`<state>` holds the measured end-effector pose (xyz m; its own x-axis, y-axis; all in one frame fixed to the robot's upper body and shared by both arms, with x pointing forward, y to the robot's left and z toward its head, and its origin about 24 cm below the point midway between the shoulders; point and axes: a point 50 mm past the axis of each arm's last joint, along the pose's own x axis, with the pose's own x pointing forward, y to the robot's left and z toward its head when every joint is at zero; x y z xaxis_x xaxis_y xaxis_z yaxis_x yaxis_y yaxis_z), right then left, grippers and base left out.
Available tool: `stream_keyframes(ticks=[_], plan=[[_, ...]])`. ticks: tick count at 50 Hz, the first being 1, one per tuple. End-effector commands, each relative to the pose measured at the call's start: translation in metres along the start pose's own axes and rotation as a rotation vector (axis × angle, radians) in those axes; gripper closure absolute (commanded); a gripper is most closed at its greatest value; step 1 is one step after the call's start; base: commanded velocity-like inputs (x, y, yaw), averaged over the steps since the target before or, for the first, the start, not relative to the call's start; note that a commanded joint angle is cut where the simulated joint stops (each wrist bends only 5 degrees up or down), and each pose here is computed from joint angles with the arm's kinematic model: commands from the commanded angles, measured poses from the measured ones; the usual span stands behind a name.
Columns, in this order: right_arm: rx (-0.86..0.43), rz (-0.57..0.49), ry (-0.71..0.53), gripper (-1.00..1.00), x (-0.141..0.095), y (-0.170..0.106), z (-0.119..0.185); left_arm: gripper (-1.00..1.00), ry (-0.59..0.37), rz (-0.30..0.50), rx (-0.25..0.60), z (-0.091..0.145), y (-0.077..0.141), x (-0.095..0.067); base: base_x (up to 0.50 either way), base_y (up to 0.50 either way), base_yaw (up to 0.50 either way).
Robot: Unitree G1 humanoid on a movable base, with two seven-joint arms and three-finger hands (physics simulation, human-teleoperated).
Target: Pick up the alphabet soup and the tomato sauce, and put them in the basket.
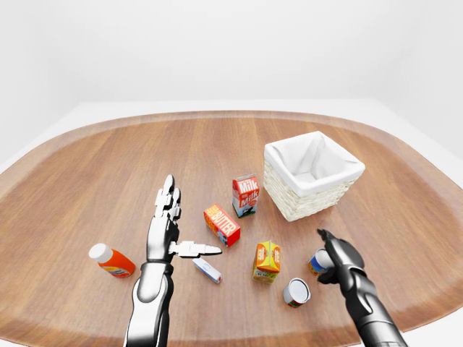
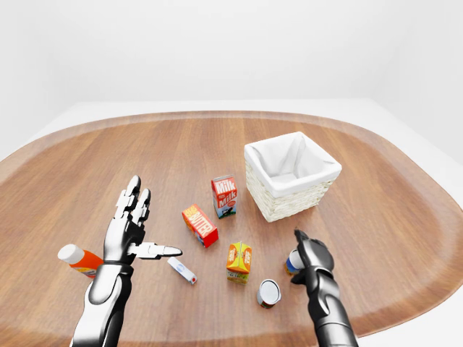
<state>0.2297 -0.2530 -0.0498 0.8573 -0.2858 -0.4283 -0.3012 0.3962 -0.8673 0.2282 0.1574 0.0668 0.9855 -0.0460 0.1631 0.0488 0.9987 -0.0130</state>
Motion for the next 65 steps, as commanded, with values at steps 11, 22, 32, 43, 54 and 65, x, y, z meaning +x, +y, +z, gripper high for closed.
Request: stream_keyframes(ticks=[11, 22, 32, 43, 54, 65], plan=[[0.011, 0.023, 0.029, 1.00, 0.004, 0.010, -0.005, -1.00, -0.003, 0.005, -0.006, 0.000, 0.001, 0.001, 0.00, 0.00, 0.00], [0.014, 0.008, -0.008, 1.00, -0.002, 0.004, 0.001, -1.00, -0.003, 0.005, -0.006, 0.000, 0.001, 0.001, 0.00, 0.00, 0.00], [0.010, -0.017, -0.050, 1.00, -0.008, -0.008, 0.009, -1.00, -0.003, 0.005, -0.006, 0.000, 0.001, 0.001, 0.00, 0.00, 0.00], [0.017, -0.055, -0.076, 1.00, -0.017, -0.019, 0.013, -1.00, -0.003, 0.005, -0.007, 0.000, 0.001, 0.001, 0.00, 0.00, 0.00], [0.048, -0.090, -0.082, 1.00, -0.028, -0.025, 0.012, -1.00, -0.003, 0.005, -0.007, 0.000, 0.001, 0.001, 0.00, 0.00, 0.00], [0.108, -0.130, -0.103, 1.00, -0.038, -0.030, 0.017, -1.00, -0.003, 0.005, -0.006, 0.000, 0.001, 0.001, 0.00, 0.00, 0.00]])
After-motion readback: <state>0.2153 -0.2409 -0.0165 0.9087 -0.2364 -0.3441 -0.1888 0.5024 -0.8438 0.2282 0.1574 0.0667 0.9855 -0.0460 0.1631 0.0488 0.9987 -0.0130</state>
